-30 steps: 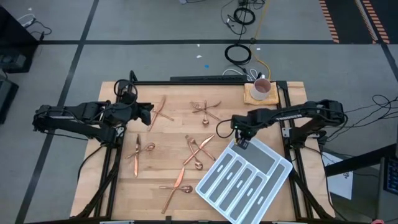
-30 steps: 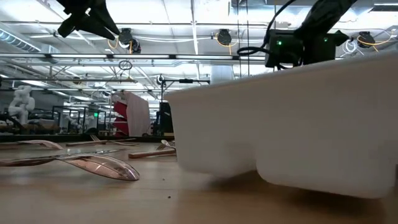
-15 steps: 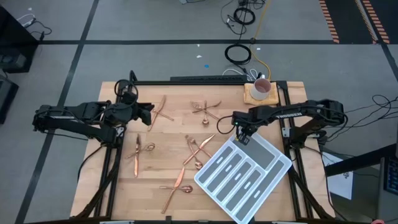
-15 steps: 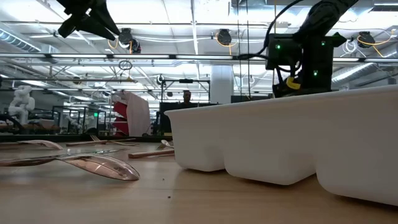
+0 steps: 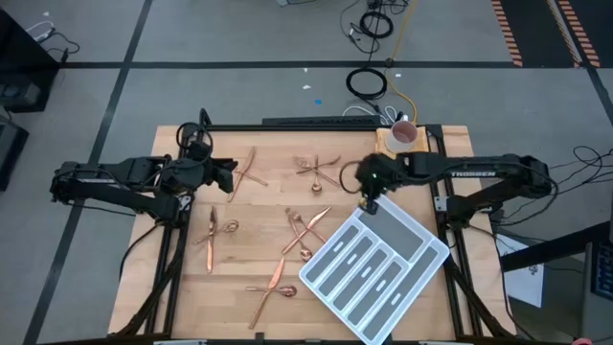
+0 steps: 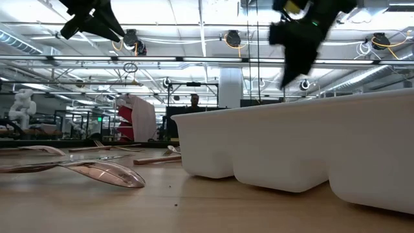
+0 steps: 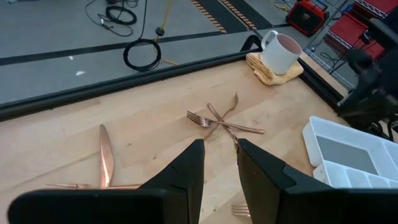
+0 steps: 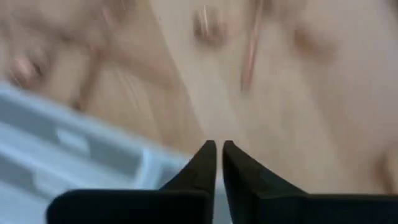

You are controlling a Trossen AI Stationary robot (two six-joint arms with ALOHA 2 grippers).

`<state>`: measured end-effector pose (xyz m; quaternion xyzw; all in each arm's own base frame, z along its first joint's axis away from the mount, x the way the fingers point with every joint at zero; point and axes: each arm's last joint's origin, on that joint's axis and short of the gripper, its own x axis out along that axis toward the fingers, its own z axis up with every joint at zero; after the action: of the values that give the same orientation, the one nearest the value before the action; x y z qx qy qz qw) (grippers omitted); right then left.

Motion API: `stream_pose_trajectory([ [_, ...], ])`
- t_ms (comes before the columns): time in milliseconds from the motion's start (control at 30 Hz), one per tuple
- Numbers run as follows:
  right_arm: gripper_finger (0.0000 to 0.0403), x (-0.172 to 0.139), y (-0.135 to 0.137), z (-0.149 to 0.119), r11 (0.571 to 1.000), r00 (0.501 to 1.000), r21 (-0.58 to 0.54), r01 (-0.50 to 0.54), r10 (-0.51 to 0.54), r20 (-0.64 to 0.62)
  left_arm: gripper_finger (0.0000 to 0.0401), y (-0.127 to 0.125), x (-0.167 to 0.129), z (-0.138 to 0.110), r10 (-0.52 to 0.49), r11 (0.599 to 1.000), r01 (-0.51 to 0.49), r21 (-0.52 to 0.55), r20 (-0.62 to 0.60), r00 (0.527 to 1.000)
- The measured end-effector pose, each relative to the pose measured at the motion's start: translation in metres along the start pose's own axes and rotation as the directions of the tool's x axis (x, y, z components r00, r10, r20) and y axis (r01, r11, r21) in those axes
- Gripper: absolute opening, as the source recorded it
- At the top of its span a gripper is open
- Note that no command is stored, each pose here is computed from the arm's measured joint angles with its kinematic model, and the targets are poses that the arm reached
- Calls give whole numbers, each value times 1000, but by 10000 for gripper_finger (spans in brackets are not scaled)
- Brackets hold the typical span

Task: Sort silverware
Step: Put the gold fork into the silverware tray

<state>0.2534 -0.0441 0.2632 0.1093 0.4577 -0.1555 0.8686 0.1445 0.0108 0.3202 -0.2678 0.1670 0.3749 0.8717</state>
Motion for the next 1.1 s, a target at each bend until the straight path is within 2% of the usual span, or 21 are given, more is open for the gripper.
stream_pose_trajectory([
  [67, 57, 0, 0, 23, 1000, 996, -30, -4, 7, 92, 102, 0, 0, 0, 2, 1000, -2, 0, 2, 1000],
  [167, 106, 8, -3, 53, 997, 990, -69, 15, -5, 140, 102, 0, 0, 0, 6, 1000, -6, 3, 1, 1000],
  [300, 169, 34, -13, 81, 996, 993, -70, 47, -38, 115, 102, 2, 0, -1, 19, 1000, -19, 15, -9, 1000],
  [433, 203, 66, -23, 100, 996, 996, -55, 68, -64, 62, 102, 4, 0, -3, 34, 999, -34, 30, -22, 999],
  [567, 205, 91, -32, 105, 996, 997, -38, 77, -78, -23, 102, 5, 0, -4, 44, 998, -43, 40, -30, 999],
  [733, 194, 117, -44, 98, 997, 991, -23, 71, -74, -113, 102, 10, 1, -5, 90, 995, -88, 54, -45, 995],
  [900, 193, 136, -56, 92, 997, 984, -23, 78, -80, -161, 102, 16, 3, -4, 138, 990, -138, 4, -54, 989],
  [1100, 192, 149, -65, 89, 999, 982, -5, 48, -48, -180, 102, 19, 5, -2, 149, 989, -150, -10, -69, 986],
])
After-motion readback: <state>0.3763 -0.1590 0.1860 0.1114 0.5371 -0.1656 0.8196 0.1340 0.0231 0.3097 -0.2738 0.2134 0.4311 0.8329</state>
